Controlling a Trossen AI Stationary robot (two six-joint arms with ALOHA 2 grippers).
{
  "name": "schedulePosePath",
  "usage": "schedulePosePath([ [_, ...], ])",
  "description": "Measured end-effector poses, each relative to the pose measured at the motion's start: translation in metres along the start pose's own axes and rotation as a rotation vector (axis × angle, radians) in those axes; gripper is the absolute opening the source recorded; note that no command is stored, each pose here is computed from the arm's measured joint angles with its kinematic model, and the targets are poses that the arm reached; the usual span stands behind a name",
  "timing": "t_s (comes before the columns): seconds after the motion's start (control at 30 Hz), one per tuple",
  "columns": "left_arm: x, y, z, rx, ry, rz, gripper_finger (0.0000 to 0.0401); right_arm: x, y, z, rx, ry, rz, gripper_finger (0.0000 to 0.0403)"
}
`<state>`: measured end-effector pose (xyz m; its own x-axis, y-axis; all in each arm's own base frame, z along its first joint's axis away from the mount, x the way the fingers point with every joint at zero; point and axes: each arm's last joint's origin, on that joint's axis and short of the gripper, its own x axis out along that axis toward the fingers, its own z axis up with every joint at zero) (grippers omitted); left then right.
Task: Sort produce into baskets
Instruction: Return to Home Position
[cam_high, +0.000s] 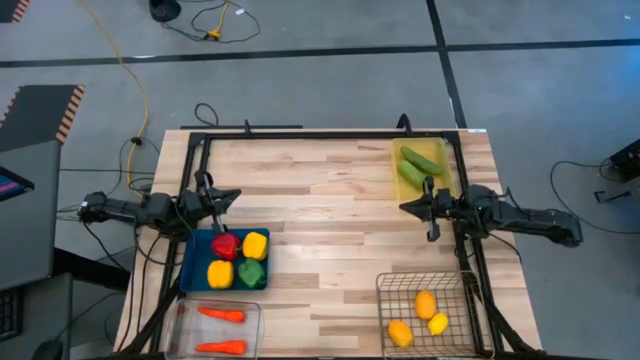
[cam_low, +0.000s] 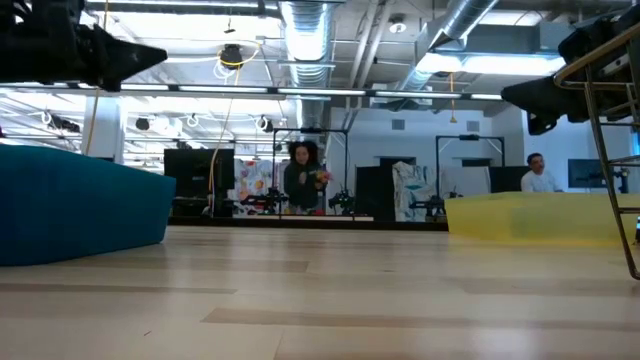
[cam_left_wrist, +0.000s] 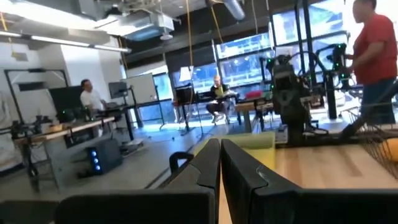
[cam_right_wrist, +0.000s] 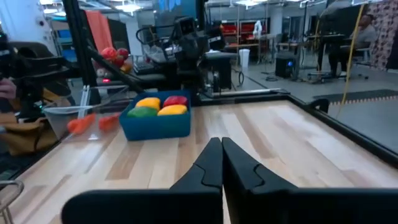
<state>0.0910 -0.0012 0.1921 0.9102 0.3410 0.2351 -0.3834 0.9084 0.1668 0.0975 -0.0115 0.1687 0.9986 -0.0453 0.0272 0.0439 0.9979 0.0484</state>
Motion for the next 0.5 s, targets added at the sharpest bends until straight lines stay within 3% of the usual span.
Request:
schedulePosePath([
  [0.5, 0.0005, -0.0003, -0.009, 0.009, 0.082, -0.002, 0.0002, -0.0012, -0.0022, 0.0004, 0.019, -0.009, -0.022, 0.0034],
])
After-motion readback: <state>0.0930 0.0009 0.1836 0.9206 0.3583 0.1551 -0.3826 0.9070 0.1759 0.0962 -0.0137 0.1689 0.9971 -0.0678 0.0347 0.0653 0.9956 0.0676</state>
